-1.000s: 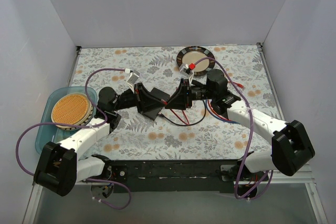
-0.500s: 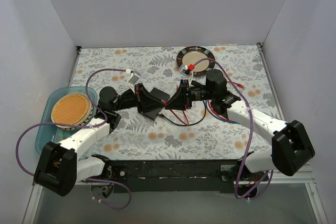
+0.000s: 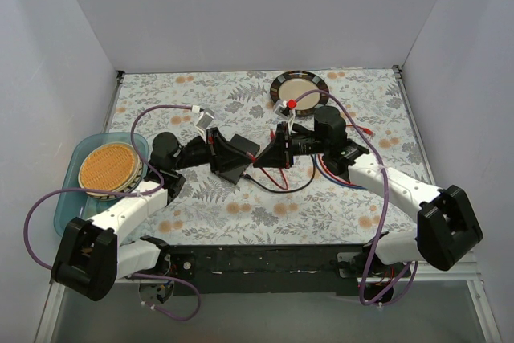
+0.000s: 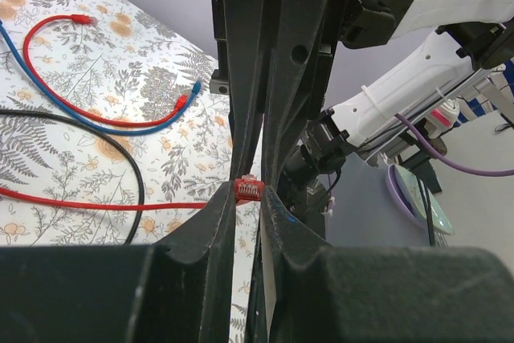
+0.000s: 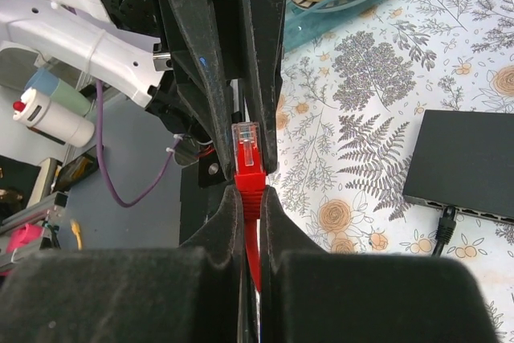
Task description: Insert the plug into the switch port
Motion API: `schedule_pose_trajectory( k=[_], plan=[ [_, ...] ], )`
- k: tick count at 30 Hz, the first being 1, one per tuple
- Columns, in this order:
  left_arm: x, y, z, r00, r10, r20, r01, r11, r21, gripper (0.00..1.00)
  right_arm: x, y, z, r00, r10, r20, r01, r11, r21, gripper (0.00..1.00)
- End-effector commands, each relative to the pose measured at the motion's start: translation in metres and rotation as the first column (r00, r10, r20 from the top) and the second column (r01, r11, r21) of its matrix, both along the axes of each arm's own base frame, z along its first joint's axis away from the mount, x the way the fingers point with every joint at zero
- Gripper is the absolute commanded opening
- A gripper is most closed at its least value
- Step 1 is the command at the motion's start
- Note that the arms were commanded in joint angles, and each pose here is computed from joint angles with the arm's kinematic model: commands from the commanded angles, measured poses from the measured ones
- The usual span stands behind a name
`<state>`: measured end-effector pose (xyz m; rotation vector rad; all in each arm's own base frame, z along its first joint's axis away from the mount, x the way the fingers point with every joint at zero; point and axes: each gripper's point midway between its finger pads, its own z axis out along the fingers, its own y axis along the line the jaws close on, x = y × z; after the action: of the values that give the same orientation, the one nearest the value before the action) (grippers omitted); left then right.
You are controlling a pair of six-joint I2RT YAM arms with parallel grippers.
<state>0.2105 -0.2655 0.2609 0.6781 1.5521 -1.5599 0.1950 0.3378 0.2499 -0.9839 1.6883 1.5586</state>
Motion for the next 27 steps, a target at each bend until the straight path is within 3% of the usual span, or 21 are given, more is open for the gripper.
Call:
schedule_pose_trajectory(
  k=[1,2,3,4,5,6,7,12,21,27],
  plan=[
    [-0.004,0.000,0.023,0.996,-0.009,0.087,0.011,1.000,-0.026,0.00,0.010,0.000,0.021,0.996,-0.050,0.077,0.049,0.999,0.018,0.01],
    [-0.003,0.000,0.022,0.997,-0.004,0.078,0.006,1.000,-0.019,0.08,0.011,-0.001,0.018,0.996,-0.057,0.071,0.057,0.998,0.003,0.01],
    [-0.001,0.000,0.023,0.997,0.010,0.078,-0.009,1.000,-0.017,0.37,0.012,-0.002,0.018,0.995,-0.066,0.074,0.067,0.998,-0.003,0.01],
    [0.008,0.001,0.024,0.996,0.064,0.068,-0.062,0.998,-0.019,0.58,0.016,-0.003,0.019,0.992,-0.089,0.086,0.091,0.996,-0.011,0.01],
    [0.015,0.003,0.019,0.993,0.107,0.045,-0.107,0.994,-0.002,0.70,0.016,-0.005,0.014,0.991,-0.096,0.089,0.099,0.994,-0.036,0.01],
    [0.018,0.006,0.025,0.987,0.153,0.049,-0.152,0.988,-0.011,0.95,0.022,-0.007,0.011,0.987,-0.128,0.101,0.134,0.989,-0.061,0.01],
    [0.035,0.012,0.028,0.966,0.256,0.030,-0.256,0.967,-0.019,0.98,0.024,-0.009,0.010,0.983,-0.141,0.115,0.150,0.986,-0.077,0.01],
    [0.051,0.030,0.024,0.904,0.428,-0.001,-0.428,0.904,-0.006,0.98,0.039,-0.024,-0.010,0.938,-0.253,0.237,0.306,0.925,-0.224,0.01],
    [0.056,0.023,0.008,0.918,0.394,-0.037,-0.393,0.919,0.035,0.98,0.037,-0.034,-0.034,0.817,-0.304,0.489,0.506,0.785,-0.357,0.01],
    [0.057,0.023,0.004,0.916,0.399,-0.038,-0.397,0.917,0.044,0.98,0.033,-0.041,-0.034,0.736,-0.317,0.599,0.593,0.728,-0.344,0.01]
  ],
)
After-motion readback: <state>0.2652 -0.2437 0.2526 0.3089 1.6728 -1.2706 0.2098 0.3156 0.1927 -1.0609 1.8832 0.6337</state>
